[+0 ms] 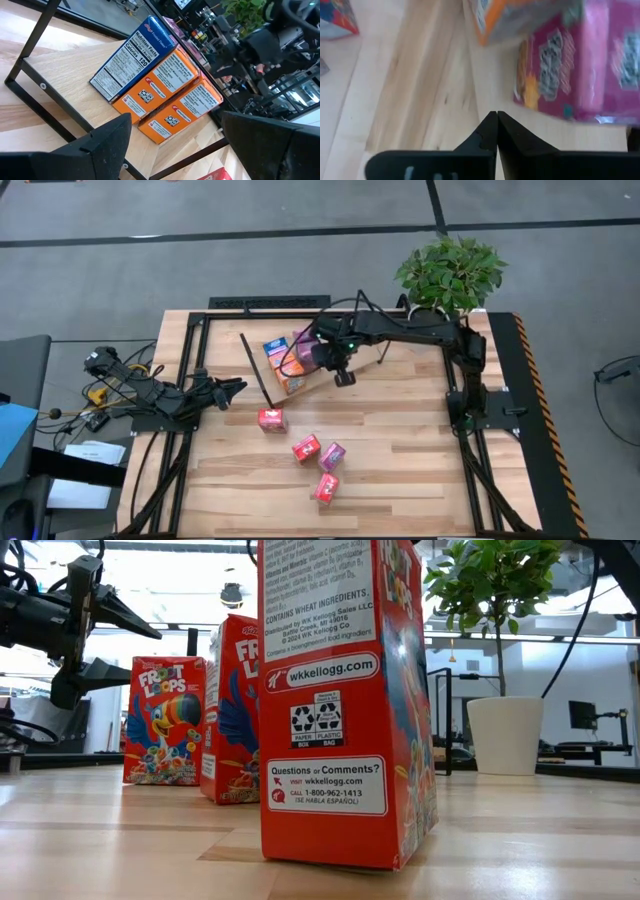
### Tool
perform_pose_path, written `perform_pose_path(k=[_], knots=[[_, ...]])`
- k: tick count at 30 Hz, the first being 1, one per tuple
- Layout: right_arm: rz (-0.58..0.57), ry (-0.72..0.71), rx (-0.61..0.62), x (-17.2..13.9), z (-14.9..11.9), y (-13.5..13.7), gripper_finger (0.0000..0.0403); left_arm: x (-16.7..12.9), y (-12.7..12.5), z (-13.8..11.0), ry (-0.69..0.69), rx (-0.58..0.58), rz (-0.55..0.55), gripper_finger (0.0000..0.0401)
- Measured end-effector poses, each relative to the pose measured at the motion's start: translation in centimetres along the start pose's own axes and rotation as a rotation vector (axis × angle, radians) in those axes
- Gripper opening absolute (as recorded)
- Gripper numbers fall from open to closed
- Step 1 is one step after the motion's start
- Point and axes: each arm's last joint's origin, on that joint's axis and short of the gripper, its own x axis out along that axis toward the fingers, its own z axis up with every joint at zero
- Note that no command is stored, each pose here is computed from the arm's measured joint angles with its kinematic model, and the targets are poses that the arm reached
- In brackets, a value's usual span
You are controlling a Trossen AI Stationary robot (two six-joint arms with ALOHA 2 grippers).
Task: Stack cereal on shelf
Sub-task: Put the bottom purple cereal box on the shelf aligned with the other purple cereal box
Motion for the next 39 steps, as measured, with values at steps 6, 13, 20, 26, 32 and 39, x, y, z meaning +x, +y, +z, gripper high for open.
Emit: perform_pose_path(k=[6, 13, 20, 26, 32, 39], knots=[[-0.047, -0.045, -0.035, 0.5, 1.0, 0.3, 0.0027, 0.0, 0.0, 0.0, 0.0, -0.001, 0.0, 0.03], [-0.126, -0.016, -0.057, 0.4, 0.7, -0.6, 0.0016, 0.0, 0.0, 0.0, 0.0, -0.01, 0.0, 0.03], [-0.153, -0.008, -0.049, 0.3, 0.4, -1.1, 0.0038, 0.0, 0.0, 0.0, 0.001, -0.011, -0.001, 0.03], [-0.187, -0.003, -0.073, 0.3, 0.5, -1.3, 0.0024, 0.0, 0.0, 0.0, 0.001, -0.01, -0.001, 0.03], [-0.186, -0.003, -0.075, 0.3, 0.5, -1.2, 0.0019, 0.0, 0.0, 0.0, 0.001, -0.01, -0.001, 0.03], [-0.107, 0.014, -0.101, -1.1, 1.1, 0.6, 0.0056, 0.0, 0.0, 0.0, 0.001, -0.005, -0.001, 0.03]])
